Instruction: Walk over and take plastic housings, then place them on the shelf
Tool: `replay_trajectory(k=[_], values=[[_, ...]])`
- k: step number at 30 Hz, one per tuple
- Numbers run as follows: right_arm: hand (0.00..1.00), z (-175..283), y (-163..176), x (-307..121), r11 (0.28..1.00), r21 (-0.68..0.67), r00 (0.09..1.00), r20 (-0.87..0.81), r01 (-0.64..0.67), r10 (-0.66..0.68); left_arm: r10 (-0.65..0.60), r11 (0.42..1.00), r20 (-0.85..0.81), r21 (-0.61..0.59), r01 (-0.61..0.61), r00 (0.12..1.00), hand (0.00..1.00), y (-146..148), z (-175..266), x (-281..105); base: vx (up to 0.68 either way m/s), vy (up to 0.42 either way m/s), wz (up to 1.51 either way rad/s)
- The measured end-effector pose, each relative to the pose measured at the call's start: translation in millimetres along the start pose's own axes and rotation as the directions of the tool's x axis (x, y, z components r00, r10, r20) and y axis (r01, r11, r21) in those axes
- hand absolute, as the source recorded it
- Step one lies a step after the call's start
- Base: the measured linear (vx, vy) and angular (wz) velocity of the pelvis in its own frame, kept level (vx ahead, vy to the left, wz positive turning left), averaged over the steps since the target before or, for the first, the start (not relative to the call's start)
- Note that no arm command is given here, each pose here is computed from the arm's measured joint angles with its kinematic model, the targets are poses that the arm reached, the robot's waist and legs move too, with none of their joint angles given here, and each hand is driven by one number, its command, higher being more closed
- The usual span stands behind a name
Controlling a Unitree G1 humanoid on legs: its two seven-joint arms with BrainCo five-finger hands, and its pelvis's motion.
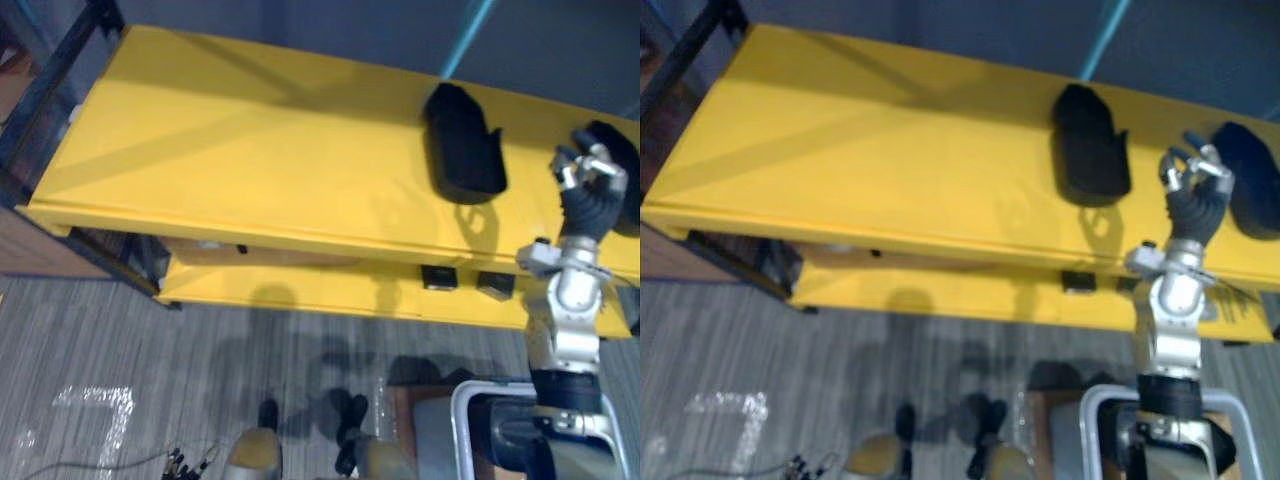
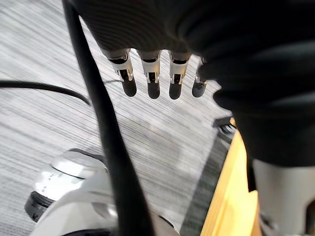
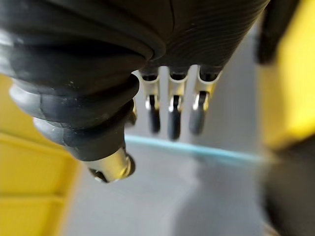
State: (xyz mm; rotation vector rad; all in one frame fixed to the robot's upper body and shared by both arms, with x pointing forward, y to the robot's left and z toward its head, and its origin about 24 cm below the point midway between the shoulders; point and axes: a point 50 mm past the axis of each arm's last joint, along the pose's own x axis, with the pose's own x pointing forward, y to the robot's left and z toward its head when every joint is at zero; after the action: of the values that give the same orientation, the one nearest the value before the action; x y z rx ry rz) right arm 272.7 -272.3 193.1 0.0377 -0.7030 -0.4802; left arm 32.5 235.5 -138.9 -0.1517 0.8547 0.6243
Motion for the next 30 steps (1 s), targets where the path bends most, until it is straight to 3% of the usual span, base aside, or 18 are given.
replay_trajectory(k=[6,11,23,30], values=[[0.00,-5.0,-17.8,-2.5,0.991,-0.064,0.992,-0.046,0.115,-0.118,0.014,1.000,-0.021,0.012,-0.014,1.000,0.00,1.9,-6.1,-1.3,0.04,-0.014,-0.05],[0.00,-43.1,-28.7,-7.4,0.993,-0.065,0.959,-0.262,0.098,-0.111,0.012,1.000,-0.026,0.020,-0.012,1.000,0.00,1.1,-7.3,-1.8,0.00,0.005,0.02],[0.00,-101.8,-19.8,-0.8,0.997,0.006,0.816,-0.574,-0.081,0.070,-0.003,0.999,-0.067,0.040,0.006,0.998,0.00,-6.4,-12.6,-3.0,-0.01,0.002,0.03],[0.00,-107.2,-12.9,9.9,0.984,0.056,0.782,-0.600,-0.169,0.169,-0.007,1.000,-0.088,0.027,0.009,0.996,0.00,-10.5,-16.2,-4.3,0.00,0.000,0.00]])
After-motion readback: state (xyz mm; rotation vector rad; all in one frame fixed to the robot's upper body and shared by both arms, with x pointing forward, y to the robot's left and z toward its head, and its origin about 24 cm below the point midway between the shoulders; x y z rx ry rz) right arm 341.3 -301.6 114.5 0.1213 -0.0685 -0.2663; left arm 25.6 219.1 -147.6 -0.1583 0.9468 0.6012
